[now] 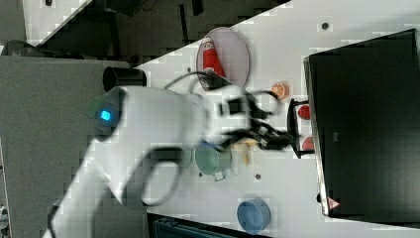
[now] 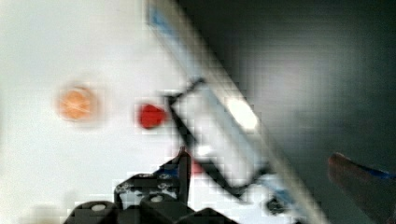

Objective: Pick banana from table and place on oven.

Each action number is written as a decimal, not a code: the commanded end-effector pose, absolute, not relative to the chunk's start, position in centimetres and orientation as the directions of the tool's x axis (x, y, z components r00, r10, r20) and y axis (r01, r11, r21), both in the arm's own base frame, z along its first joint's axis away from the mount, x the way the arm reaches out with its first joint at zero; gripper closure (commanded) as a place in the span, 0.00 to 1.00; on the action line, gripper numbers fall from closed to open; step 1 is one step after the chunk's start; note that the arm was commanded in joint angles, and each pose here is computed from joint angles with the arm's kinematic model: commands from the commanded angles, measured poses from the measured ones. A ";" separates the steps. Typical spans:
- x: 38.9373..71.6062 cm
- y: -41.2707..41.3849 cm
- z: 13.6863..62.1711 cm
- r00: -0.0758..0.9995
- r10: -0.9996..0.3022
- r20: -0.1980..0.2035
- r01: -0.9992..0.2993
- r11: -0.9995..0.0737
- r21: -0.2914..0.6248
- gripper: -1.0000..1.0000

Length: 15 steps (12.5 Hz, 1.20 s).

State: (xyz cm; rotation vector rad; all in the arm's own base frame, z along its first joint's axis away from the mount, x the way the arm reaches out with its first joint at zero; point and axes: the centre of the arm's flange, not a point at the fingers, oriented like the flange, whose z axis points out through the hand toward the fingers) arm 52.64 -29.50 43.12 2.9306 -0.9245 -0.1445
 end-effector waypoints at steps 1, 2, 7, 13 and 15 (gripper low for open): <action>57.0 -16.1 50.8 0.772 -0.635 0.038 -0.634 -0.773 -0.034 0.00; 57.1 -13.5 52.1 0.722 -0.691 0.039 -0.689 -0.723 -0.053 0.00; 53.4 -4.6 58.7 0.630 -0.777 -0.019 -0.776 -0.628 -0.051 0.00; 49.7 -5.0 62.6 0.628 -0.778 0.015 -0.778 -0.628 -0.032 0.00; 49.7 -5.1 62.5 0.627 -0.779 0.015 -0.778 -0.627 -0.031 0.00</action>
